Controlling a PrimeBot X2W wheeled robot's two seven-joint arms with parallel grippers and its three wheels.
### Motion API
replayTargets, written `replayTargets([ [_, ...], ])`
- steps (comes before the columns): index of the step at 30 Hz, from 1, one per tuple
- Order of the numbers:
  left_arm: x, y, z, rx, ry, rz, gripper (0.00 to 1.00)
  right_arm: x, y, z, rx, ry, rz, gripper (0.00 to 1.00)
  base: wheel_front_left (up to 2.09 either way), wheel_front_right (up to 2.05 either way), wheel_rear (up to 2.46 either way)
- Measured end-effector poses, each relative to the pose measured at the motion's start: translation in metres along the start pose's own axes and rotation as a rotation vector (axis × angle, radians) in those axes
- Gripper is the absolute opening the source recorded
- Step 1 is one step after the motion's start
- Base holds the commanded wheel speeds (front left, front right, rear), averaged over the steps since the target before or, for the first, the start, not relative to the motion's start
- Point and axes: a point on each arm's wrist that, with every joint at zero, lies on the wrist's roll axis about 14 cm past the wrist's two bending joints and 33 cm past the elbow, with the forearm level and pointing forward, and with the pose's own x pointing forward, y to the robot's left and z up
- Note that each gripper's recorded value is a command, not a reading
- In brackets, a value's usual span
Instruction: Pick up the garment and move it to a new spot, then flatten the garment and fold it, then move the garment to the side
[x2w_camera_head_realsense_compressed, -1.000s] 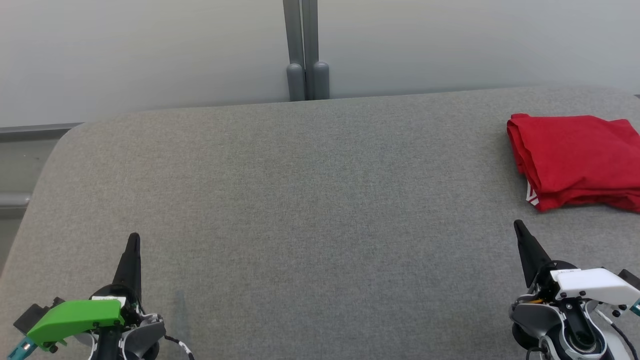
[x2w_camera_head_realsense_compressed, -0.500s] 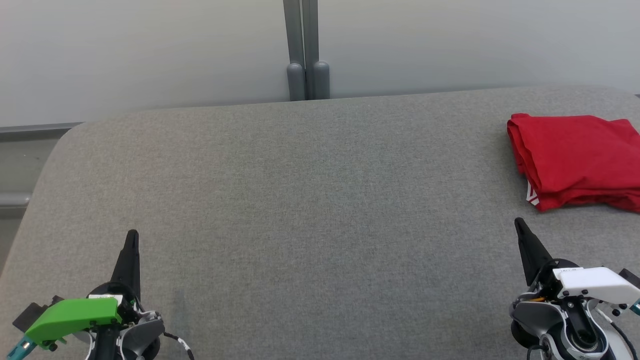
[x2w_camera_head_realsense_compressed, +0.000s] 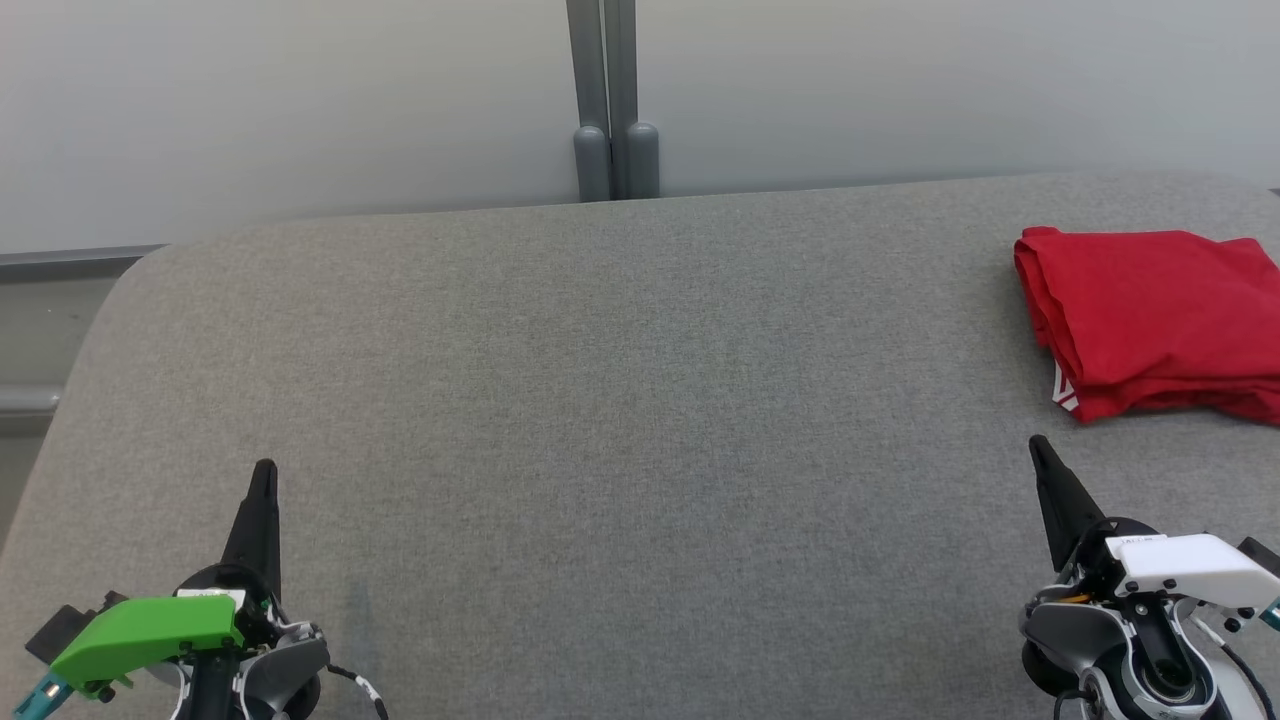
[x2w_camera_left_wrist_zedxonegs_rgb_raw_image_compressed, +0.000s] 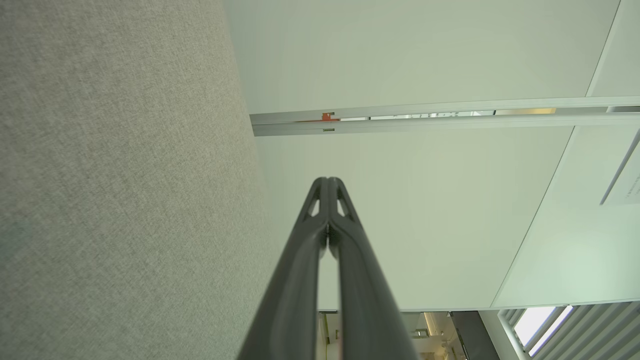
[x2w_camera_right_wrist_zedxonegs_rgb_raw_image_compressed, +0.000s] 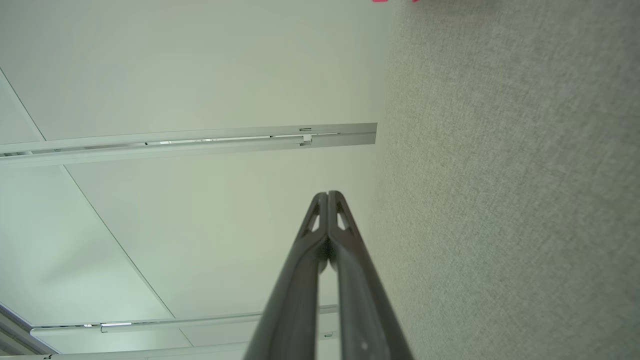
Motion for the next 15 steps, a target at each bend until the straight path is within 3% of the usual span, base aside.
replayTargets([
  [15,0.0000,0.0000,0.0000,0.000,0.000,0.000,0.00,0.0000,0.0000,0.0000,0.000,0.000,0.000,0.00,0.00,0.00,0.00],
])
